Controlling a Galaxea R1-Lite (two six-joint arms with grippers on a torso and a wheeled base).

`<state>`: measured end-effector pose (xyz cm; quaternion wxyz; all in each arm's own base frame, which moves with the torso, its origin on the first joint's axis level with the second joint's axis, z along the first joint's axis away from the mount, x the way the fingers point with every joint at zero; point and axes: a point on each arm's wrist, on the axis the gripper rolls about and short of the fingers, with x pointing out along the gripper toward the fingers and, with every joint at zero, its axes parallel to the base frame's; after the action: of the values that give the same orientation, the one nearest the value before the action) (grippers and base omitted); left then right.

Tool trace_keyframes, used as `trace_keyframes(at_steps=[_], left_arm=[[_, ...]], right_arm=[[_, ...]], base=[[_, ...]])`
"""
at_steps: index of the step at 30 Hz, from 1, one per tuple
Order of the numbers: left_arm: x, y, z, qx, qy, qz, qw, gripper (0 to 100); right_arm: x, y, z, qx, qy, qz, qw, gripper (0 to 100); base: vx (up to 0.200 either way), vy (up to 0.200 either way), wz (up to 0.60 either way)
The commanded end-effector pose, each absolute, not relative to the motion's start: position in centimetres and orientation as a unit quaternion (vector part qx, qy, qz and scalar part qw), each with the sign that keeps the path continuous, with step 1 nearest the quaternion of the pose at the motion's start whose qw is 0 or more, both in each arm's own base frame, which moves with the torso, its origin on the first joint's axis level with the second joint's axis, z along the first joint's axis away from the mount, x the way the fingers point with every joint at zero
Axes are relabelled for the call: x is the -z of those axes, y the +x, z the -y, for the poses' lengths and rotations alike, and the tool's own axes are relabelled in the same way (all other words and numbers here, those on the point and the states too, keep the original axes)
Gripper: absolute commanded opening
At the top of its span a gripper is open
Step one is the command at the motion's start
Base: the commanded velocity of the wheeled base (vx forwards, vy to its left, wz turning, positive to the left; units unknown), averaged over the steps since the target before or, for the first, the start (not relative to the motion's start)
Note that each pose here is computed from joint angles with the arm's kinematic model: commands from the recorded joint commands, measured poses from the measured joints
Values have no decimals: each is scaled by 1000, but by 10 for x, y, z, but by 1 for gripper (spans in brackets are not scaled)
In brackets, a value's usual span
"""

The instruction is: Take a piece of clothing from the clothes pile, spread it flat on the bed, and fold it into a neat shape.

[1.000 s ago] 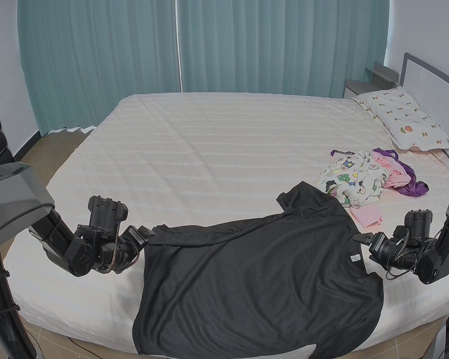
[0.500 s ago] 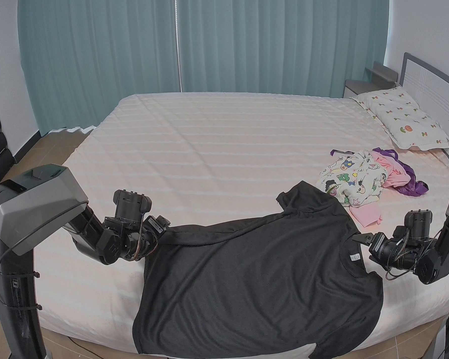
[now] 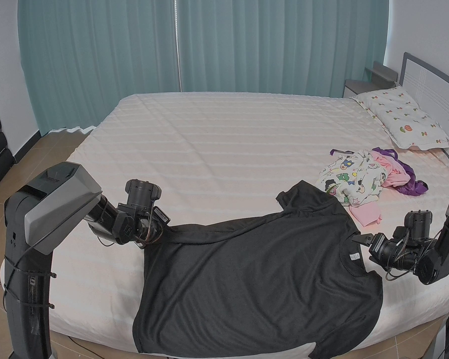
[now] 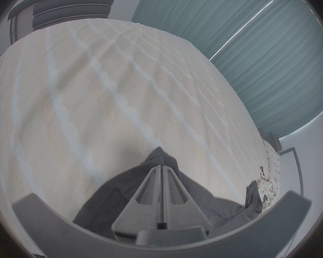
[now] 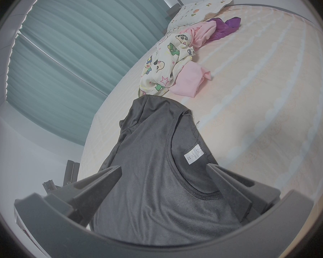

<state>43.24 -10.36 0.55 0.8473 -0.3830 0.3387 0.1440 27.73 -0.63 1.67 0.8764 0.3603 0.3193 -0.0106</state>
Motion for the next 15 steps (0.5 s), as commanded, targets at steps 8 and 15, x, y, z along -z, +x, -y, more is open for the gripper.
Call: trace_keyframes(at_steps=[8, 15], left_arm=[[-11, 441, 82, -157, -400, -324, 843, 100], [-20, 440, 83, -92, -386, -350, 849, 100]], right_arm=[[-15, 277, 6, 11, 360, -322, 876, 100], [-15, 277, 6, 11, 360, -322, 876, 100]], base=[[0, 0, 0], [0, 0, 0]])
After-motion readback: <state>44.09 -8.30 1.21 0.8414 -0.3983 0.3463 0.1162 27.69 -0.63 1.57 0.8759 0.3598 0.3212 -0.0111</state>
